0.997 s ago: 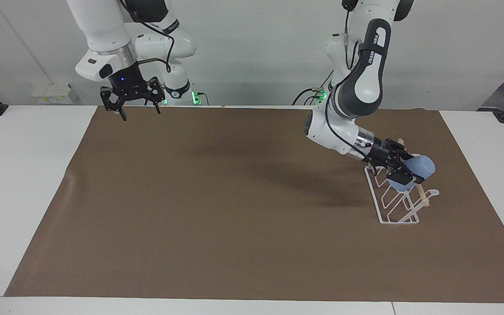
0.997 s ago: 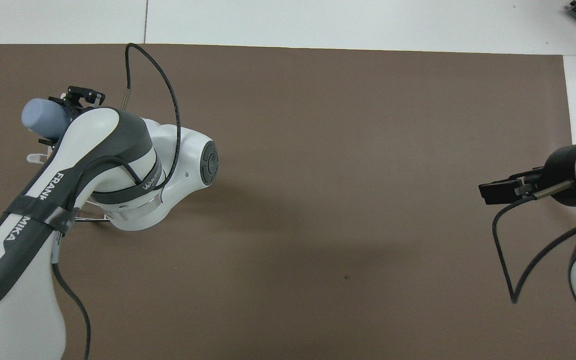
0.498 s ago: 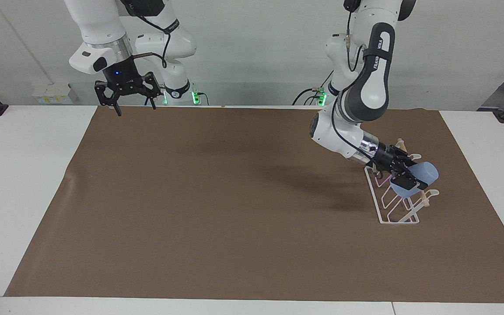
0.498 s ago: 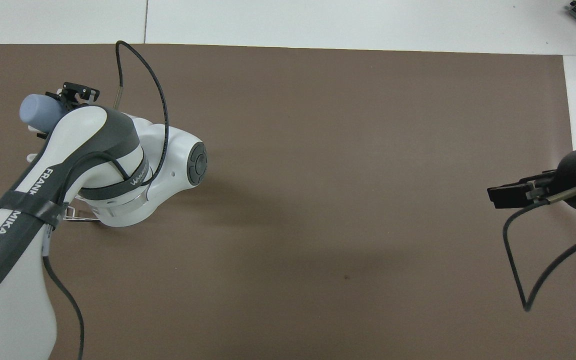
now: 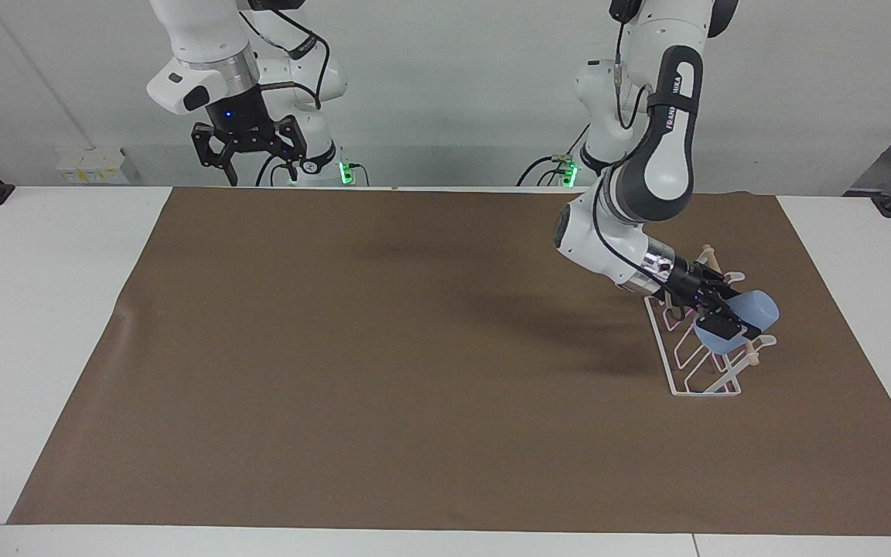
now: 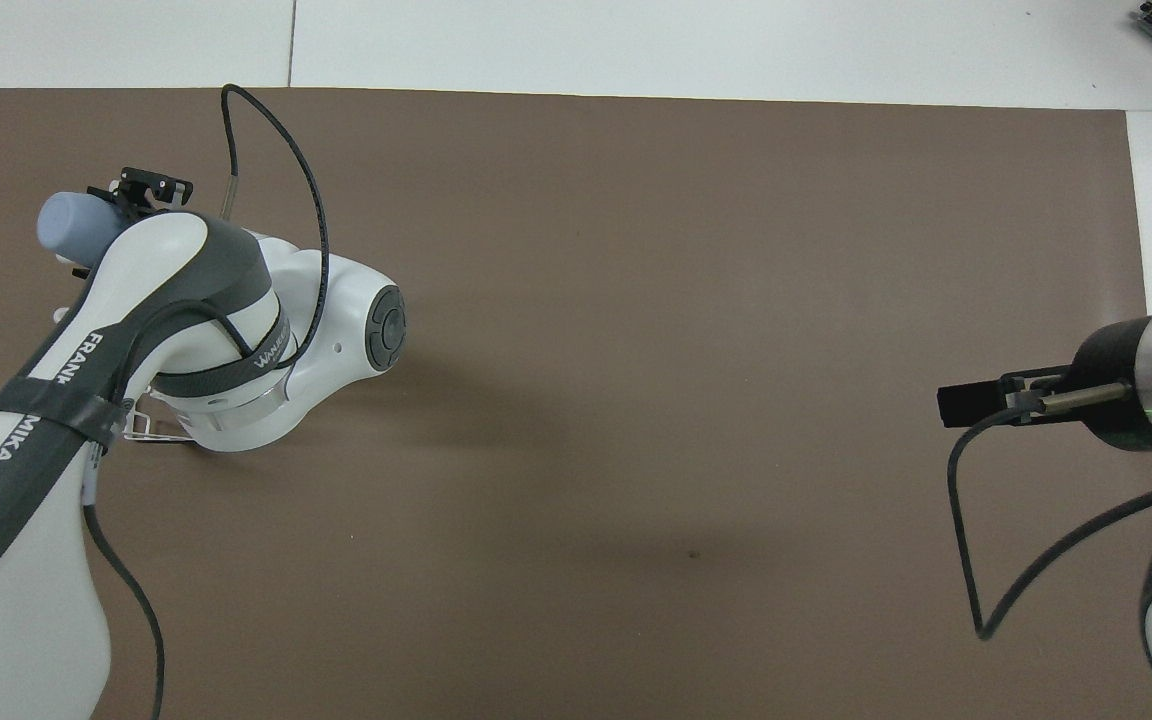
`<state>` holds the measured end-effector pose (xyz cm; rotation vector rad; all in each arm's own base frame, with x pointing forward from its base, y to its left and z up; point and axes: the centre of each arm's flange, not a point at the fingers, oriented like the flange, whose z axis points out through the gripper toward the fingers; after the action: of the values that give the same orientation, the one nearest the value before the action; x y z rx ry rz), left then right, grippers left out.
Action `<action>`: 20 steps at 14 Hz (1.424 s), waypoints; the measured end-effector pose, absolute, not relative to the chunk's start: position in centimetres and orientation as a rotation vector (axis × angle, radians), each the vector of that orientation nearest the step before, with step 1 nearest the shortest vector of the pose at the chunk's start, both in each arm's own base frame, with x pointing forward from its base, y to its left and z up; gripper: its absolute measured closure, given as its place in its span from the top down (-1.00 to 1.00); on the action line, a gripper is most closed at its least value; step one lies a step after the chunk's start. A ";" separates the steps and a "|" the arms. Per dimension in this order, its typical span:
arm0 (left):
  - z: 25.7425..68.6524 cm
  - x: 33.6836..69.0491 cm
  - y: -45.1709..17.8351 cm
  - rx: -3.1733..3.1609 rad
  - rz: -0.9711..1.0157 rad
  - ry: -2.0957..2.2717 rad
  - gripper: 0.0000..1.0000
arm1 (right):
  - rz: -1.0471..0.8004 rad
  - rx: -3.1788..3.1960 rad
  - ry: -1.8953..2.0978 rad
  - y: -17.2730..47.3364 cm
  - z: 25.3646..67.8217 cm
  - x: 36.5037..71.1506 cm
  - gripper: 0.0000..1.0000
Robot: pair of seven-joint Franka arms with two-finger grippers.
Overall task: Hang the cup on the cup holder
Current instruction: 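Lower the cup onto a rack hook with the left gripper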
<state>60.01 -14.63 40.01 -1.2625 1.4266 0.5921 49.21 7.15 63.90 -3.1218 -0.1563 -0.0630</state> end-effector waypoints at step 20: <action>40.1 60.3 -14.8 -1.200 0.611 1.507 1.00 | -0.260 -3.108 -0.158 4.2 62.1 53.6 1.00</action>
<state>60.27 -14.77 40.06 -1.2005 1.5071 0.6109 53.57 4.22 62.11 -3.1077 -0.1580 -0.2597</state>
